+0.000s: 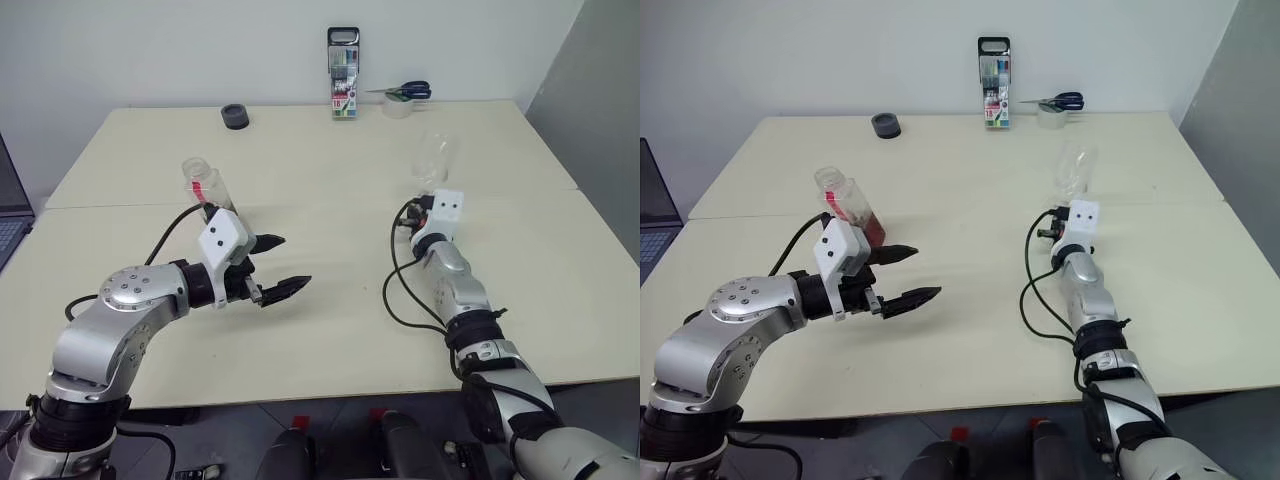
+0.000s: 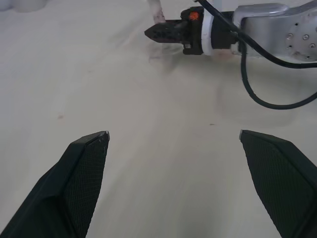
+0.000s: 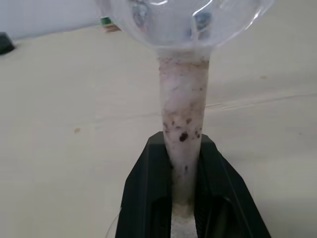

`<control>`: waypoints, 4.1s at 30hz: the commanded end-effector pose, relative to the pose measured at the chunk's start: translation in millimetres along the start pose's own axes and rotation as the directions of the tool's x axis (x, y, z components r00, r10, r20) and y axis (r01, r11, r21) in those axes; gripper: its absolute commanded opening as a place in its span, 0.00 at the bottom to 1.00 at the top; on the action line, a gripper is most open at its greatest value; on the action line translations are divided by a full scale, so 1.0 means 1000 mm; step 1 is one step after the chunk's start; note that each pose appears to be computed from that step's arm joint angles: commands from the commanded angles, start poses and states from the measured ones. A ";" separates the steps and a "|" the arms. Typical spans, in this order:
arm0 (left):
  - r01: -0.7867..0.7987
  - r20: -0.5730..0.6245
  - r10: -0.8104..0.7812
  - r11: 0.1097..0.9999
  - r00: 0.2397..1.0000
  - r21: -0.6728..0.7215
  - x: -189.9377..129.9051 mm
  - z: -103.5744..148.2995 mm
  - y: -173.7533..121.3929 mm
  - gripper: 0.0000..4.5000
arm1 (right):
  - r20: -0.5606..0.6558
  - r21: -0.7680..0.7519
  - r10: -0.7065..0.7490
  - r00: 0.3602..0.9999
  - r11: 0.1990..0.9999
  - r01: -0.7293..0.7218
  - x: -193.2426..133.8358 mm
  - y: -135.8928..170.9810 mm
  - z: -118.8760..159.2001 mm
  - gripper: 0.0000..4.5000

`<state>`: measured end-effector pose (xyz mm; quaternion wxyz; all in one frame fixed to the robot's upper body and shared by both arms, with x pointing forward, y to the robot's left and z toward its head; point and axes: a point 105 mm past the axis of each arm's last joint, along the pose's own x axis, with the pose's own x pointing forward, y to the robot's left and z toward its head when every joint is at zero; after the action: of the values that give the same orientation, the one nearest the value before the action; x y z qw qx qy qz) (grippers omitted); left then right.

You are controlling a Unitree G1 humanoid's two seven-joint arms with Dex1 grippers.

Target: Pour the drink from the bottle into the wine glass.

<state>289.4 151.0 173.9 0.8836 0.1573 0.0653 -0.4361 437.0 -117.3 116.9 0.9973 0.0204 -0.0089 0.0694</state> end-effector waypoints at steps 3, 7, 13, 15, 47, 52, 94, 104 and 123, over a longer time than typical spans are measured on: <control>-0.050 0.025 0.049 0.998 0.998 0.046 -0.013 0.000 0.004 1.00 | -0.069 -0.040 0.028 0.997 0.999 -0.030 -0.010 0.007 -0.023 0.05; -0.064 0.023 0.063 0.997 0.998 0.051 -0.017 -0.009 0.001 1.00 | -0.136 -0.004 0.036 0.990 0.999 -0.037 -0.023 0.011 -0.036 0.05; -0.066 0.037 0.063 0.996 0.997 0.064 -0.016 -0.006 -0.001 1.00 | -0.240 0.108 -0.013 0.971 0.993 0.039 -0.049 0.003 -0.046 0.05; -0.062 0.045 0.060 0.996 0.997 0.062 -0.015 -0.002 0.001 1.00 | -0.251 0.112 -0.005 0.968 0.993 0.034 -0.054 0.005 -0.044 0.05; 0.014 0.079 -0.015 1.000 0.997 0.014 -0.010 0.045 0.003 1.00 | -0.258 0.936 -0.016 0.966 0.243 0.254 0.025 0.035 0.005 0.05; 0.005 0.075 -0.006 1.000 0.997 0.014 -0.012 0.047 0.005 1.00 | -0.317 0.938 -0.006 0.948 0.145 0.314 0.025 0.042 -0.013 0.05; -0.001 0.052 -0.001 0.999 0.999 0.039 -0.014 0.041 0.011 1.00 | -0.454 0.859 -0.313 0.835 0.094 0.502 0.007 -0.057 -0.040 1.00; 0.008 0.061 -0.010 0.999 0.998 0.034 -0.010 0.039 0.011 1.00 | -0.446 0.856 -0.312 0.839 0.127 0.502 -0.003 -0.065 -0.028 1.00; 0.000 0.059 -0.002 0.999 0.998 0.036 -0.011 0.039 0.012 1.00 | -0.416 0.899 -0.114 0.902 0.100 0.427 0.012 -0.025 -0.029 1.00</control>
<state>292.9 152.7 204.8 0.8813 0.1470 0.0551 -0.4457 460.1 -142.4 119.7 0.7458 0.6476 0.1199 -0.0999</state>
